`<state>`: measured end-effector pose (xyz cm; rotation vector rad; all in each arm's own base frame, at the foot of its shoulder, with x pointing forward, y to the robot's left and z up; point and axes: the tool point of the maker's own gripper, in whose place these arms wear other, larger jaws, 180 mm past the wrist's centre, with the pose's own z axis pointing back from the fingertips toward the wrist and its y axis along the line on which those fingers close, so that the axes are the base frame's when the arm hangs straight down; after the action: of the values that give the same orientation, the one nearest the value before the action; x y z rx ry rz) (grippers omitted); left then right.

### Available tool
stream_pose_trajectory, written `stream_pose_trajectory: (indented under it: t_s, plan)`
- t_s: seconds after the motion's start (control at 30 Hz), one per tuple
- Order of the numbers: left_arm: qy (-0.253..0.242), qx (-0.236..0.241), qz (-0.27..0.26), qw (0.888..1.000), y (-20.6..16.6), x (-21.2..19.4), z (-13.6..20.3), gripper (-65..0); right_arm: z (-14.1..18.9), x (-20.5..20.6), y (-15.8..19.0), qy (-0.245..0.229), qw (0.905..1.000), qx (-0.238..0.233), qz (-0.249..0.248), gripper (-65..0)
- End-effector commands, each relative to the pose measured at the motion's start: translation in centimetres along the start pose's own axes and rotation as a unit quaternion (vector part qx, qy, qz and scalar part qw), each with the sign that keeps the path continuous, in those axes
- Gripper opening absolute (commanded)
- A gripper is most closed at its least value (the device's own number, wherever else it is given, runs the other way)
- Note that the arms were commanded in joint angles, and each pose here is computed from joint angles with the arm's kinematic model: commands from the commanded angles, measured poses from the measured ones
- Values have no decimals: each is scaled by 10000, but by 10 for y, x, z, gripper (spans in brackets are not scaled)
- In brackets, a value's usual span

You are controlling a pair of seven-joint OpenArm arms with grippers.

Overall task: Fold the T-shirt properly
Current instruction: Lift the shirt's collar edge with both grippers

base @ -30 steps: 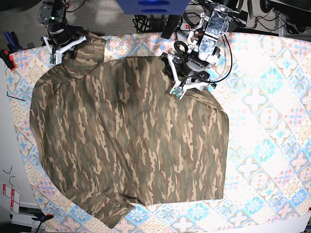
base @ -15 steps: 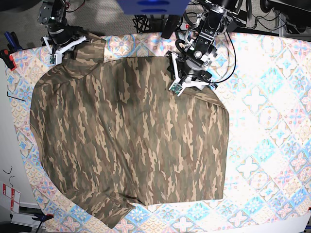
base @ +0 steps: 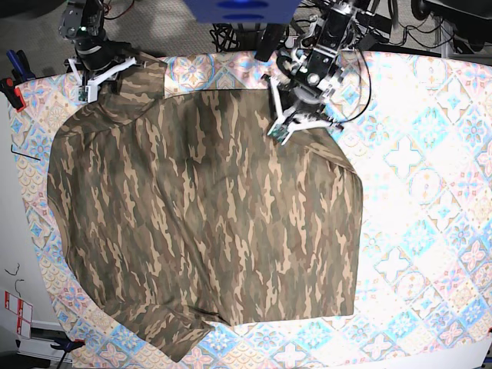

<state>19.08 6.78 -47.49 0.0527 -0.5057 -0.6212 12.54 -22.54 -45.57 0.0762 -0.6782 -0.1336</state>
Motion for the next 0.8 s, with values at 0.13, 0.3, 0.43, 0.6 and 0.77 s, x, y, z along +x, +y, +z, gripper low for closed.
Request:
stream_pose_trajectory:
  t_s: [0.13,0.3,0.43,0.6,0.77]
  plan:
    - [-724,522,390,9952,28,15,41,-650,3,12,-2,-196,9998,4,49,-646]
    - [-756,657,547,9935,33,-4,53,-650,3,12,-2,-203,9998,4,49,-646]
    - [-887,713,662,9913,31,-21,65,-650,3,12,-2,-213,9998,-3,48,-646]
    - [-886,882,950,9876,34,-38,78,-650,5,20,-3,-448,9990,-12,62,-644]
    - [-842,1077,994,9856,49,-43,80,-650,10,43,-1,-633,9964,-86,560,-644]
